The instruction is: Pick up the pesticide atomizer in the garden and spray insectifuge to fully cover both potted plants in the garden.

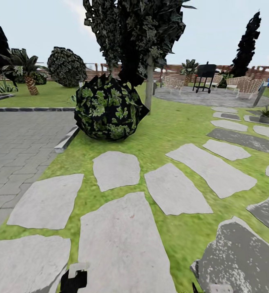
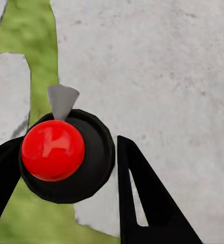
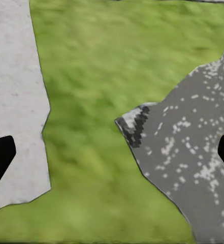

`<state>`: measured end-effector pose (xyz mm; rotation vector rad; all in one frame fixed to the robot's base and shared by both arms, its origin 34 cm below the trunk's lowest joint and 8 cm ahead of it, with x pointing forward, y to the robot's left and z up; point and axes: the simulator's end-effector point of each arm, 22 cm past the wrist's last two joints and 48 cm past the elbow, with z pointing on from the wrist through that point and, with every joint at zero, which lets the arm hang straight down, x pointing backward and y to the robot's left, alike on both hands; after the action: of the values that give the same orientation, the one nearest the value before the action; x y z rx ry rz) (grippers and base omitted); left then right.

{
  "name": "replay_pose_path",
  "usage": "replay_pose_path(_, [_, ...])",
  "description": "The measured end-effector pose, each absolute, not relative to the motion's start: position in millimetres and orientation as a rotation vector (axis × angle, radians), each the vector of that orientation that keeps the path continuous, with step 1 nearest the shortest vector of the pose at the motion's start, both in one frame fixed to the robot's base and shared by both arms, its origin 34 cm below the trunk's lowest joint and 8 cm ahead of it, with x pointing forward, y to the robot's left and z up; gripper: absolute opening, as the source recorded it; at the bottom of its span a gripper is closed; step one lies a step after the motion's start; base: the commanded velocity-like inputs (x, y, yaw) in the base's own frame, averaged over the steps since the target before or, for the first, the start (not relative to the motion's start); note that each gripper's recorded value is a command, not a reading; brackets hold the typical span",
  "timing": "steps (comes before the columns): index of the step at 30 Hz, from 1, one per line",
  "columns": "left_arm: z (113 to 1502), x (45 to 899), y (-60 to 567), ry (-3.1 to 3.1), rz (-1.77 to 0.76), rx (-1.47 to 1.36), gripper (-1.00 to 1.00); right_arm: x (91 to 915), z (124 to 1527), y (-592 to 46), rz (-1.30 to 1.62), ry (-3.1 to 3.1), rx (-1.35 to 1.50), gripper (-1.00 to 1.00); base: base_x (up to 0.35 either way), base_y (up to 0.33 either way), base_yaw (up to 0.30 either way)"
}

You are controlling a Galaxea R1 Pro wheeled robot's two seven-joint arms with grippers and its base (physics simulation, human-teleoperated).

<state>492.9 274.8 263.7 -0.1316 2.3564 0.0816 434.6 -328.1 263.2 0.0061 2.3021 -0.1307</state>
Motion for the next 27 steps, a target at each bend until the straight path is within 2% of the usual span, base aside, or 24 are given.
replay_pose_path(18, [263.8, 493.3, 273.8, 2.356, 0.08, -0.133, -1.0, 434.4, 263.1, -328.1, -0.131, 2.302, 0.006, 1.0, 0.005, 0.0, -0.3])
replay_pose_path(27, [264.1, 493.3, 273.7, 2.356, 0.08, -0.132, -1.0, 434.4, 263.4, -328.2, -0.131, 2.302, 0.006, 1.0, 0.263, 0.0, -0.3])
